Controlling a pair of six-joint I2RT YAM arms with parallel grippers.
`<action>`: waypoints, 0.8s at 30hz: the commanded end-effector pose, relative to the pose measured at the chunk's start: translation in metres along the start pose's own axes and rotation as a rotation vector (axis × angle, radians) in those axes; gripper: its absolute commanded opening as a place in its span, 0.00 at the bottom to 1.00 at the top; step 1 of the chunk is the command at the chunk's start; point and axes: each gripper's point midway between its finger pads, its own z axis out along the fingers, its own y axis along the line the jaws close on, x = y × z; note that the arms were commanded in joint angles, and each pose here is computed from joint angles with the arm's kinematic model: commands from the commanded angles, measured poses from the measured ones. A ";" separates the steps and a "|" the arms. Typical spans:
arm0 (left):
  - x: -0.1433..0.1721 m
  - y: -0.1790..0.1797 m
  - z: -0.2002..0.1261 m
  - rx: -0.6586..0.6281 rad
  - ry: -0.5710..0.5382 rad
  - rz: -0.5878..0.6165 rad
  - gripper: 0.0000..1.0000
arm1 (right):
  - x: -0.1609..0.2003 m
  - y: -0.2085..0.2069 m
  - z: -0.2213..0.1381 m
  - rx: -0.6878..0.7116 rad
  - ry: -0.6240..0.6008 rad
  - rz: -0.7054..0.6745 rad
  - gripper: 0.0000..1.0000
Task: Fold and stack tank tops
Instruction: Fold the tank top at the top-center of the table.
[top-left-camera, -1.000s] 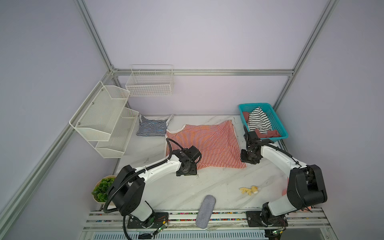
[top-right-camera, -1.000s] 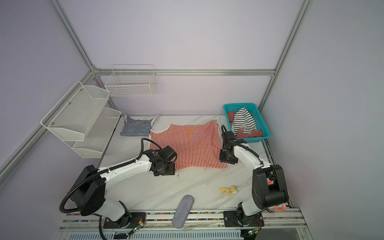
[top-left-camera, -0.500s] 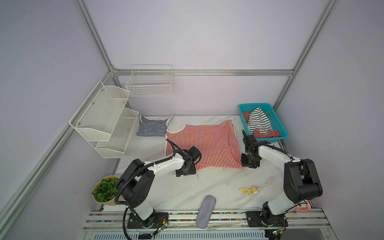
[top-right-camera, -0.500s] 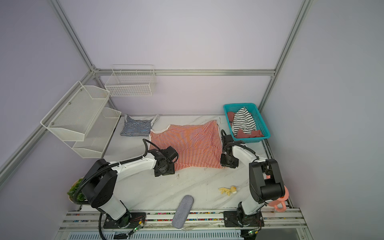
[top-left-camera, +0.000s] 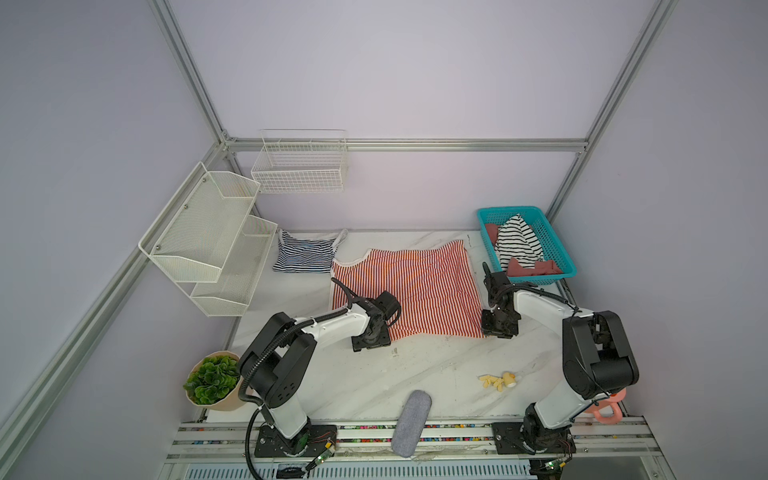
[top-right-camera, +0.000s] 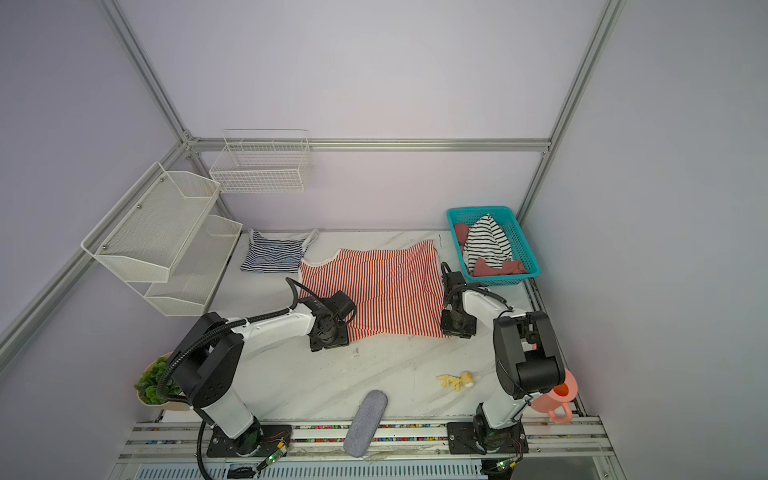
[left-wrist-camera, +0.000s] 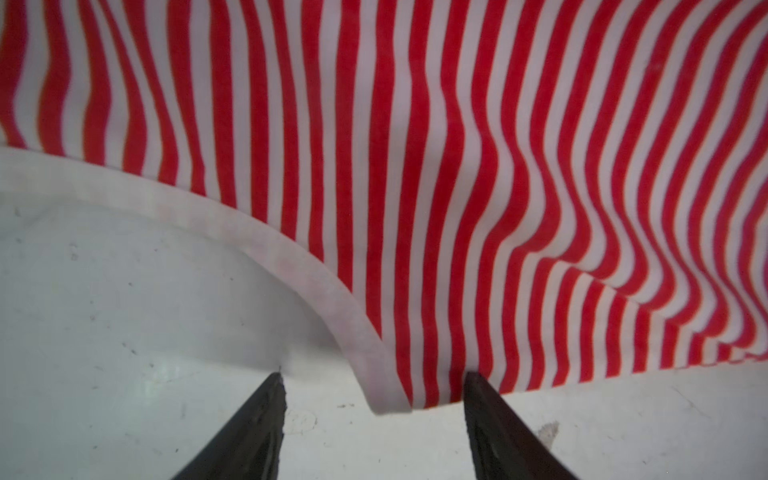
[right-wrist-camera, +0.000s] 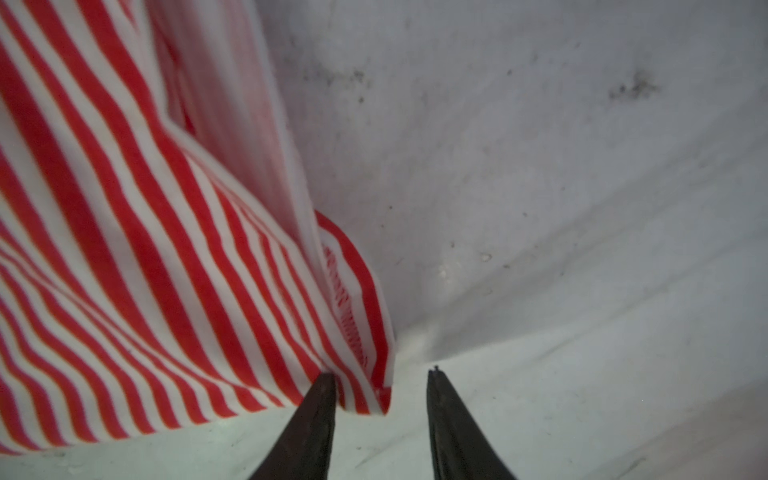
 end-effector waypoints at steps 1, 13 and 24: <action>0.003 0.005 0.008 -0.006 0.008 -0.025 0.66 | 0.001 -0.007 0.004 0.030 0.007 0.003 0.40; 0.007 0.017 0.024 -0.035 0.030 -0.052 0.53 | 0.004 -0.004 0.017 0.017 0.029 -0.003 0.25; 0.008 0.021 0.017 -0.017 0.020 -0.060 0.27 | 0.003 -0.005 0.012 0.013 0.018 0.004 0.00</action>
